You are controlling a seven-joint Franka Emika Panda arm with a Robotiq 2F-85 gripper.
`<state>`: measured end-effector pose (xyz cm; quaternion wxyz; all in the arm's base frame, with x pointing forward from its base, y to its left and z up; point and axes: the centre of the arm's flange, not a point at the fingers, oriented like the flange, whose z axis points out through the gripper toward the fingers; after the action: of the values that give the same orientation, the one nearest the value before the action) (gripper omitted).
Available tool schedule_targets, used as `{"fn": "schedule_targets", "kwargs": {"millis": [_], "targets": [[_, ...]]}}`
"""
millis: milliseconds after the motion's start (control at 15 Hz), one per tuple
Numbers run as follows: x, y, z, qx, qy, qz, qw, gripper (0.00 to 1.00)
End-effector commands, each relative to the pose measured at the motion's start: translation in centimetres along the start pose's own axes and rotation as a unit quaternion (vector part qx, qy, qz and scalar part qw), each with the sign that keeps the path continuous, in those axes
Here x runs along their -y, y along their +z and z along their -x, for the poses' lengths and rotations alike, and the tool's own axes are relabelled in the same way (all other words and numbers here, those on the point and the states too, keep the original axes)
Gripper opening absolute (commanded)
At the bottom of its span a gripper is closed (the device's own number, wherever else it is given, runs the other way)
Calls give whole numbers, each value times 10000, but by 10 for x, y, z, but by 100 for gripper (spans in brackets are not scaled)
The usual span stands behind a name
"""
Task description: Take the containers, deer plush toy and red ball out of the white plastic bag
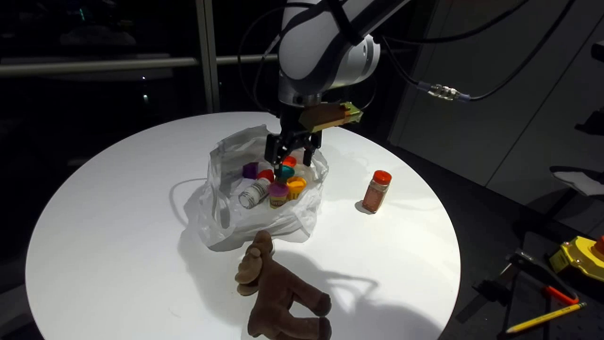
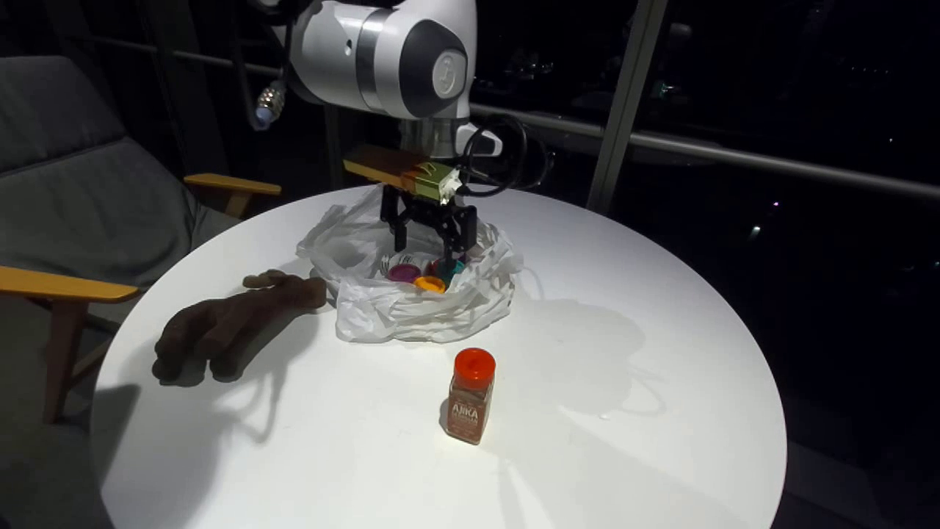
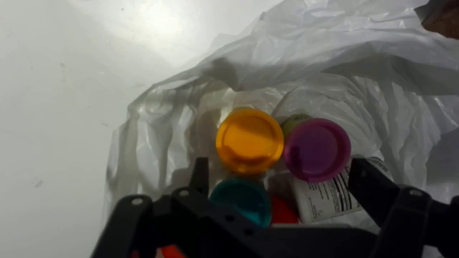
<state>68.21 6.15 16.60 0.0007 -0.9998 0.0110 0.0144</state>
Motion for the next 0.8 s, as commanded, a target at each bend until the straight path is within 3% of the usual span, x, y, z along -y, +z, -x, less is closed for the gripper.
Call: {"fn": "schedule_targets", "kwargs": {"millis": [0, 333, 733], "targets": [[-11, 8, -29, -89, 505, -290, 9983, 100], [-32, 10, -47, -311, 1189, -563, 9908, 100], [-37, 26, -54, -200, 1503, -635, 9864, 100]]}}
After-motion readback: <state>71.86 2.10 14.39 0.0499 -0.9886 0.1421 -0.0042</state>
